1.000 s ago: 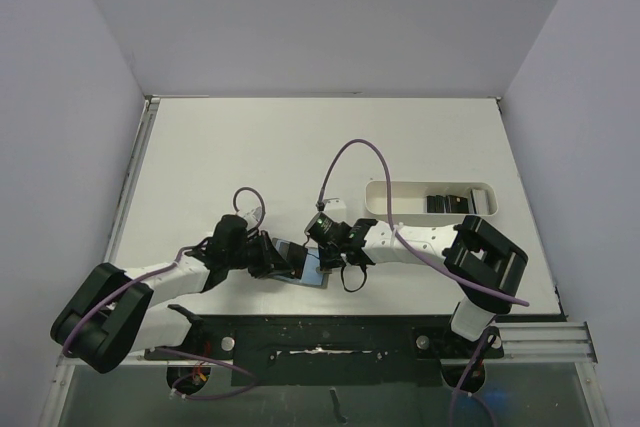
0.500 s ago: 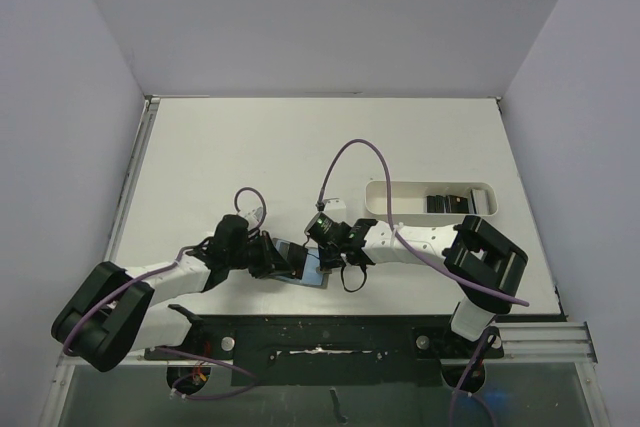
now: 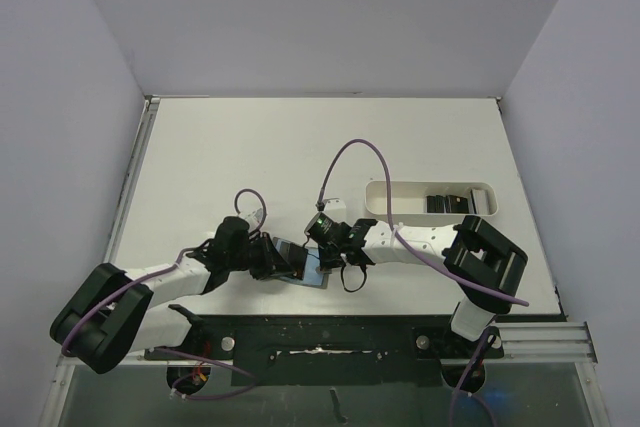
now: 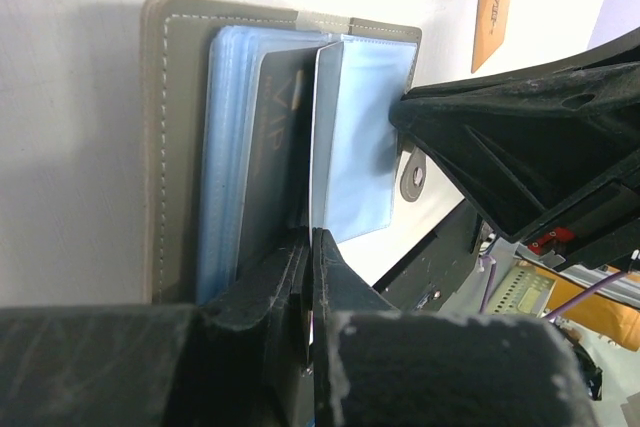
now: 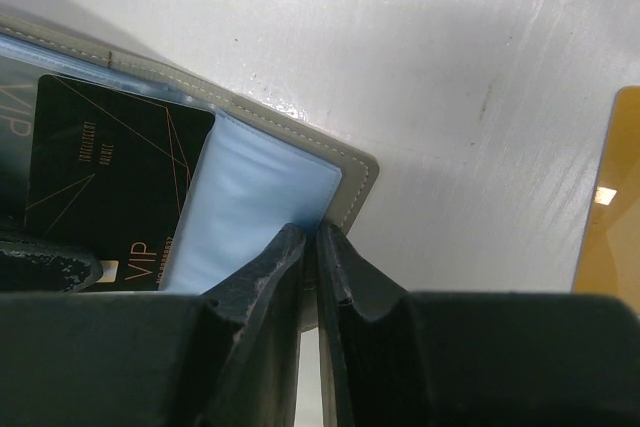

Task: Put the credit cards into the card holder
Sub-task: Insert the credit card into the card holder.

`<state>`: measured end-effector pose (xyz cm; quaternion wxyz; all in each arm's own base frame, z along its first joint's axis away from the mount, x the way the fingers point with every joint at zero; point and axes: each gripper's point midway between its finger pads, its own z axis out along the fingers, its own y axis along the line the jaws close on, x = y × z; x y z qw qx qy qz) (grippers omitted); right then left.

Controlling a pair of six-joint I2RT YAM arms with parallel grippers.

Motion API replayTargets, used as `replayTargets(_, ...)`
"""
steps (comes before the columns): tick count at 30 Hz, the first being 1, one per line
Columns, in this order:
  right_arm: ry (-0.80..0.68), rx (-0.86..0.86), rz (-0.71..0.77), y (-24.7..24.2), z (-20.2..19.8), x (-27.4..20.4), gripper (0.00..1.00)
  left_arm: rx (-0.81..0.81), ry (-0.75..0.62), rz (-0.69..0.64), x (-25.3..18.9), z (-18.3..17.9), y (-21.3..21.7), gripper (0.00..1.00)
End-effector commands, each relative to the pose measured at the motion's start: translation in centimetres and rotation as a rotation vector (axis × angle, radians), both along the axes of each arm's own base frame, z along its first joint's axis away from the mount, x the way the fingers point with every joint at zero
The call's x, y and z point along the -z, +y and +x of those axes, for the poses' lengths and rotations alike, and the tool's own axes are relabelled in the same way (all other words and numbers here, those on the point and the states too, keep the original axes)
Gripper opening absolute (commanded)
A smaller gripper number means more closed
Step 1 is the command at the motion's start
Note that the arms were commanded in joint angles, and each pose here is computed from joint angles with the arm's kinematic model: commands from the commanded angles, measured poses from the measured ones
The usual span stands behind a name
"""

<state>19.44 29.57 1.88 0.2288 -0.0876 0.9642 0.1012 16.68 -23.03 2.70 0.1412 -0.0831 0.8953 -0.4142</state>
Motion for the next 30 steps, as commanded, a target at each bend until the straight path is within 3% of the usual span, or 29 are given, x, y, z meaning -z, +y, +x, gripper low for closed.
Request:
replayTargets(1,-0.012,0.011,-0.055,-1.16,0.35,1.08,0.12,0.029,0.019,0.013,0.61,-0.95,-0.06,0.0)
replayTargets(27,-0.013,0.013,-0.064,-1.26,0.44,1.15,0.11,0.014,0.033,-0.018,0.89,-1.73,-0.17,0.0)
replayTargets(30,-0.013,0.011,-0.064,-1.23,0.42,1.13,0.11,0.014,0.041,-0.014,1.06,-1.73,-0.24,0.06)
